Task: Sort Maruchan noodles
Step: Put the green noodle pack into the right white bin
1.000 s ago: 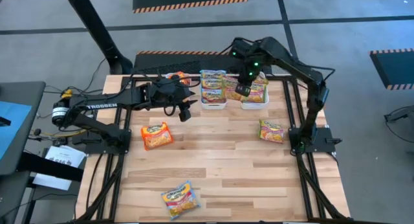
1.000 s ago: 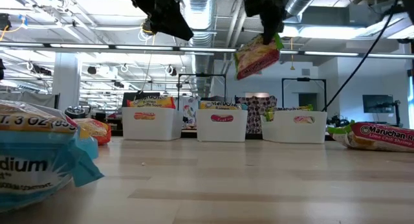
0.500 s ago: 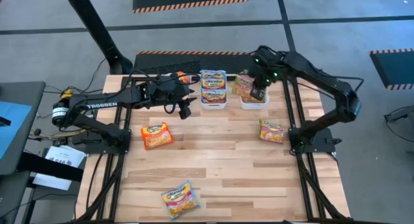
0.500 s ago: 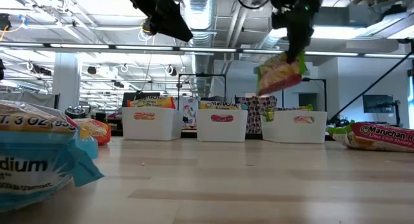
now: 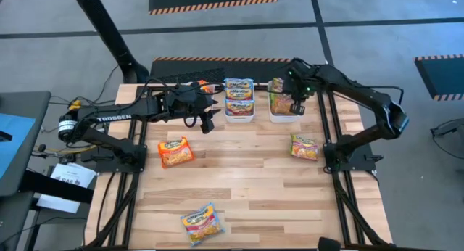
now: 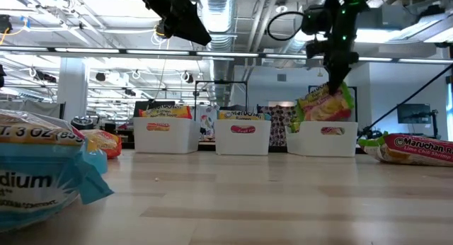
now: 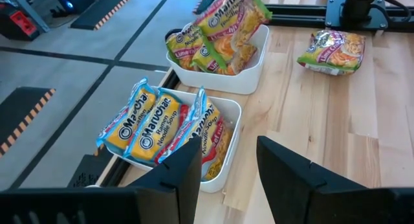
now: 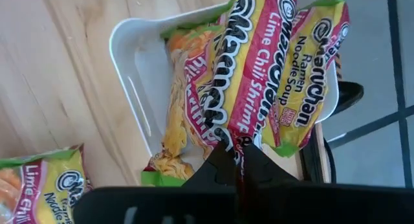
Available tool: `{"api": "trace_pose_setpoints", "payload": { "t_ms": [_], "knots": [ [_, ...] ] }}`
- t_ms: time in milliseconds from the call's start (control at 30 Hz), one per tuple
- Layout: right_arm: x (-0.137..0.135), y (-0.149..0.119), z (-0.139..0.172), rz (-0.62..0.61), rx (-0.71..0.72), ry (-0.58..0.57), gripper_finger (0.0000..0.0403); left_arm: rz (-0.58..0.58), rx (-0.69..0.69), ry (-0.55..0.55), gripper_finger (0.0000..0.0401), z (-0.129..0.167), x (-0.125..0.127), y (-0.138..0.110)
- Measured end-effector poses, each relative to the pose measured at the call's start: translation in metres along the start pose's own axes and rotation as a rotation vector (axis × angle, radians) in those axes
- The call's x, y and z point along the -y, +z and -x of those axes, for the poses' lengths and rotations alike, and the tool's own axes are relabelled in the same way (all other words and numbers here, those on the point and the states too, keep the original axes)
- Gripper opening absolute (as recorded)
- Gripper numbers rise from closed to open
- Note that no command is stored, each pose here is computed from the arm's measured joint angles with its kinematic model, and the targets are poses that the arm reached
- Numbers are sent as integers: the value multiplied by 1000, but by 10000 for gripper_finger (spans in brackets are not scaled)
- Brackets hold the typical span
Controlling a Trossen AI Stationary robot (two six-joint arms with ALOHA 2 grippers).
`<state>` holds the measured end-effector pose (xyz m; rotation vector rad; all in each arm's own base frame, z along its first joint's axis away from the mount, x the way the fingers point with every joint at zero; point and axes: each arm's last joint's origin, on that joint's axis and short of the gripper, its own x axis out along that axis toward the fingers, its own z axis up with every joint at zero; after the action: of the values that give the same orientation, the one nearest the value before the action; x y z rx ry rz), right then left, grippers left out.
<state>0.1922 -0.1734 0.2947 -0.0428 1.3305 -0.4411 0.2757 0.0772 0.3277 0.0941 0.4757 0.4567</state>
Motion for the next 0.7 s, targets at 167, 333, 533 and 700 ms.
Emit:
{"api": "trace_pose_setpoints", "payload": {
  "t_ms": [167,333,533,700],
  "knots": [
    [2,2,-13,32,-40,18,6,0,0,0,137,0,0,0],
    [0,10,-28,57,-67,43,6,0,0,0,137,0,0,0],
    [-4,21,-46,86,-98,27,6,0,-1,1,137,0,0,0],
    [-5,21,-56,73,-157,6,17,0,-1,2,137,0,0,0]
  ]
}}
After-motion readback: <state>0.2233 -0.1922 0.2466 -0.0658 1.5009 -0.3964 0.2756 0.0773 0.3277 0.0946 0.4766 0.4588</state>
